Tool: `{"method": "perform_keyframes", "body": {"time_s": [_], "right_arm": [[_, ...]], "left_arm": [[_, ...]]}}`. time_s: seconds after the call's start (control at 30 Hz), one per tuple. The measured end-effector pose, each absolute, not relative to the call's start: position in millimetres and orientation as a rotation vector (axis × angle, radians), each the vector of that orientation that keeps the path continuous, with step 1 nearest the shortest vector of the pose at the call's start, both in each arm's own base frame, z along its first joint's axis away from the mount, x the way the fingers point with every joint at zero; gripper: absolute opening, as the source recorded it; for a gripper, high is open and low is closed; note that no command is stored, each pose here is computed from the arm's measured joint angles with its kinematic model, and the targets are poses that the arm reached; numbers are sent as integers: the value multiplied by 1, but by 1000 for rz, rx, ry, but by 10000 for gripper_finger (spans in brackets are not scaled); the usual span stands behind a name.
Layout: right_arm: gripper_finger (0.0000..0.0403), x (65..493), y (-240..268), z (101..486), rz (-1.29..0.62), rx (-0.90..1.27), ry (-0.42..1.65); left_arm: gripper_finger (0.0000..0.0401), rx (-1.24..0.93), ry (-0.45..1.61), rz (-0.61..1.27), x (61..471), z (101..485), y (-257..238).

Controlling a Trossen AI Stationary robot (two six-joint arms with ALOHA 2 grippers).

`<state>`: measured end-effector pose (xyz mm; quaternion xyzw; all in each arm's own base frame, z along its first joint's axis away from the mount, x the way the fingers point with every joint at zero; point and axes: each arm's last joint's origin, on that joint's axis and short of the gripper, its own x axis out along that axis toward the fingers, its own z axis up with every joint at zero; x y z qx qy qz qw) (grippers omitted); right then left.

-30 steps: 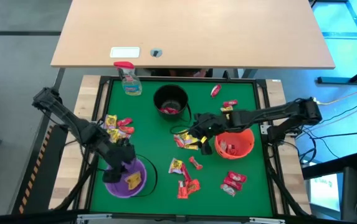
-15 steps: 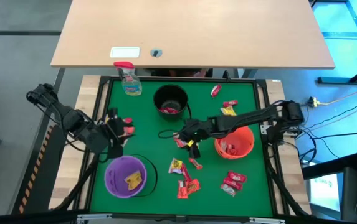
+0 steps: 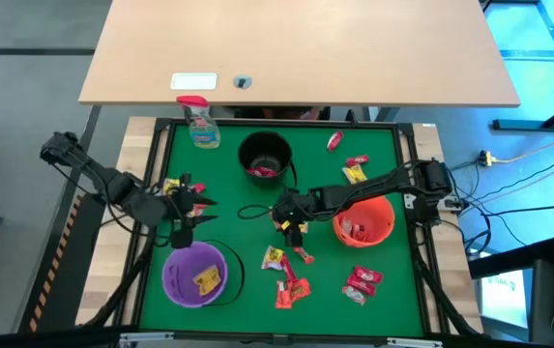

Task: Sort candy
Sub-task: Put the orange candy into the orange bucket

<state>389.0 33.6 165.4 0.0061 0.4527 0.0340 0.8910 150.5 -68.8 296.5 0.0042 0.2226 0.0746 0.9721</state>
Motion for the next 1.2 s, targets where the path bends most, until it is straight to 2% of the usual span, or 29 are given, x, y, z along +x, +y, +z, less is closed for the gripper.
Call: {"method": "perform_keyframes", "body": {"time_s": [0.23,0.4,0.77,1.03,1.2], "right_arm": [[232,389,30,165,-78,46,935],[232,389,30,165,-98,70,935],[232,385,30,153,-119,103,948],[232,394,32,123,-86,125,973],[232,394,32,123,-98,138,977]], "left_arm": [[156,-14,259,74,158,284,-61],[156,-32,242,84,162,268,-56],[156,-5,186,114,165,271,-52],[156,41,180,192,166,271,-50],[156,44,179,219,166,271,-49]]}}
